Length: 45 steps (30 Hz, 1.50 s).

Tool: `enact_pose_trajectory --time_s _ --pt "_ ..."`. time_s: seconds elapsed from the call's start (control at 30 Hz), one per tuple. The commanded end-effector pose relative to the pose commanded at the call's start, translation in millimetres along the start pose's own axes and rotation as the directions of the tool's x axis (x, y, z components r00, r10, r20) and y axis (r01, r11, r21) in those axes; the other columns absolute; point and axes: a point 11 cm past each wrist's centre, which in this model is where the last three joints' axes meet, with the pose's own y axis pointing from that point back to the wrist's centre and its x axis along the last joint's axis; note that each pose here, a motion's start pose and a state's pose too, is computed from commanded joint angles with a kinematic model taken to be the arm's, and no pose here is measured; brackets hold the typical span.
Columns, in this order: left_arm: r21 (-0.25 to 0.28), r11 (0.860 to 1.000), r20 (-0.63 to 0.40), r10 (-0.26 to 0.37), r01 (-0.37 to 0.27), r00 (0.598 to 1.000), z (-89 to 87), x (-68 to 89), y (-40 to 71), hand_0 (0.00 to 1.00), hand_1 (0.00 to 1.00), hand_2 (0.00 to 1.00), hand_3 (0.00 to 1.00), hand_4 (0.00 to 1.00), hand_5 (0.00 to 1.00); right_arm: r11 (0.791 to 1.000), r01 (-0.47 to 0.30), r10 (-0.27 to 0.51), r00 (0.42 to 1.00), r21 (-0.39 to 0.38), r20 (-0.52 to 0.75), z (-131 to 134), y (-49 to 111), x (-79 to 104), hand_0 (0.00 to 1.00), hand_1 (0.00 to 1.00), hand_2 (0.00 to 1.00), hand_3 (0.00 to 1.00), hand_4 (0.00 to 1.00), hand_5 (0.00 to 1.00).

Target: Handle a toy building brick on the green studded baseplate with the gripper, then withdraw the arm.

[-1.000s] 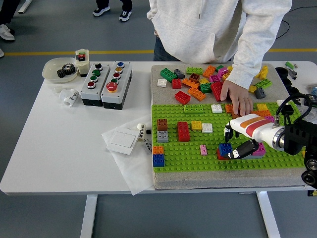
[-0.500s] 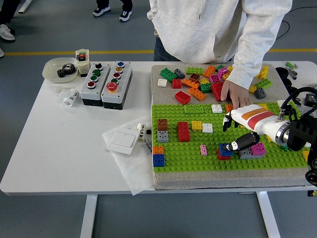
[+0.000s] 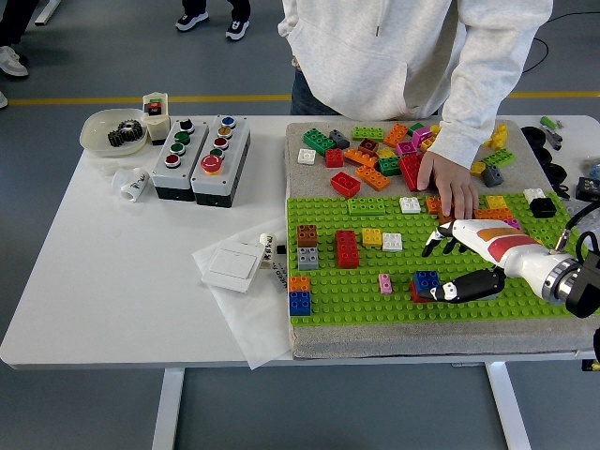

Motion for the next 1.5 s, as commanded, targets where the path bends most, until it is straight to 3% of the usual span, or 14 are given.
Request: enact_pose_trajectory --time_s 0.4,1.5 --pt "0.002 1.0 0.002 -0.001 0.001 1.0 -0.6 -0.5 0.1 0.744 0.75 0.8 0.612 0.643 0.623 0.999 0.048 -0.048 0.999 -0.012 0.009 7.4 5.8 -19.3 0.667 0.672 0.73 0.641 0.954 0.53" --pt "-0.006 1.0 -0.003 -0.004 0.004 1.0 3.7 -1.3 0.6 0.744 0.749 0.799 0.611 0.641 0.624 0.994 0.089 -0.089 0.996 0.057 0.001 -17.4 -5.5 -31.3 0.672 0.67 0.726 0.629 0.934 0.562"
